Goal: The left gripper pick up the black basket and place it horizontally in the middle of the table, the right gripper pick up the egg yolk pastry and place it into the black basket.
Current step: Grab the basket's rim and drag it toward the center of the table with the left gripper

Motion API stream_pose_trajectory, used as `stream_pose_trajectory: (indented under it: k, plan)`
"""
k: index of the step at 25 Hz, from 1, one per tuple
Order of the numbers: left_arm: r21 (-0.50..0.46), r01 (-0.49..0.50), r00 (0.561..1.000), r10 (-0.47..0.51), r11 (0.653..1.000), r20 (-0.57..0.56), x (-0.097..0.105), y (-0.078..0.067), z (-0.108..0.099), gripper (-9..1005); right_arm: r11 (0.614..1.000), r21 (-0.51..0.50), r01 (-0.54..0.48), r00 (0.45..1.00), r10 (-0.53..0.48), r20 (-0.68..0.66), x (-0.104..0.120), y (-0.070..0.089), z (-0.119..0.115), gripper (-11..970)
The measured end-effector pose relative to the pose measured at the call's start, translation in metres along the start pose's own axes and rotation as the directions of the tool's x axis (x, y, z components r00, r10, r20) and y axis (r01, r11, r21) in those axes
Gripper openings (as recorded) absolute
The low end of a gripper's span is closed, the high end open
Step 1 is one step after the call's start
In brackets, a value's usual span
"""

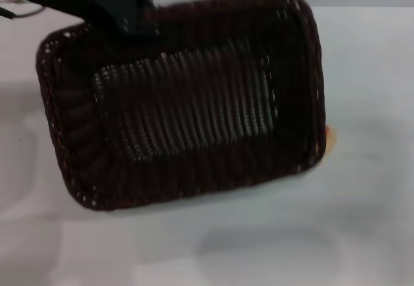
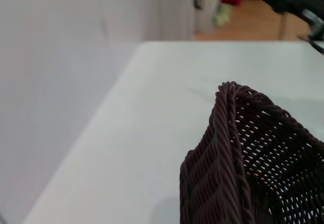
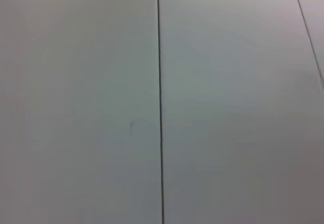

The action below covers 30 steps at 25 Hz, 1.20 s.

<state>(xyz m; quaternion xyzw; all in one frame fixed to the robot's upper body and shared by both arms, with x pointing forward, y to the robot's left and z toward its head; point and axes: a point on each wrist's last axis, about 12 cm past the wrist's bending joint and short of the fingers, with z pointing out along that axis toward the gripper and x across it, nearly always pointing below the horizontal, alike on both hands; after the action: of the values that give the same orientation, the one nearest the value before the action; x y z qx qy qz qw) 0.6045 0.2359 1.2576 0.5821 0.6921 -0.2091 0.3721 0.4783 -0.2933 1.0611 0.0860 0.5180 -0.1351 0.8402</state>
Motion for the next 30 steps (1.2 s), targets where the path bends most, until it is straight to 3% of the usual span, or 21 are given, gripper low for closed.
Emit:
stream_pose_trajectory:
  k: [5,12,19,30]
  plan:
    - [0.066,-0.079,0.995,0.083,0.995,-0.061,-0.012,-0.009,0.022,227,1.000,0.011,0.006,1.000,-0.006,0.000,0.000,-0.003,-0.004,505]
    - [0.078,-0.133,0.986,0.140,0.988,-0.094,-0.024,-0.014,0.043,237,1.000,0.014,0.009,1.000,-0.009,0.003,-0.001,-0.005,-0.007,505]
    - [0.060,-0.169,0.982,0.174,0.984,-0.080,-0.028,-0.015,0.047,248,1.000,0.016,0.010,1.000,-0.010,0.013,-0.002,-0.006,-0.007,505]
    - [0.006,-0.162,0.984,0.162,0.987,-0.077,-0.018,-0.010,0.051,265,1.000,0.019,0.013,1.000,-0.013,0.021,-0.003,-0.008,-0.008,506]
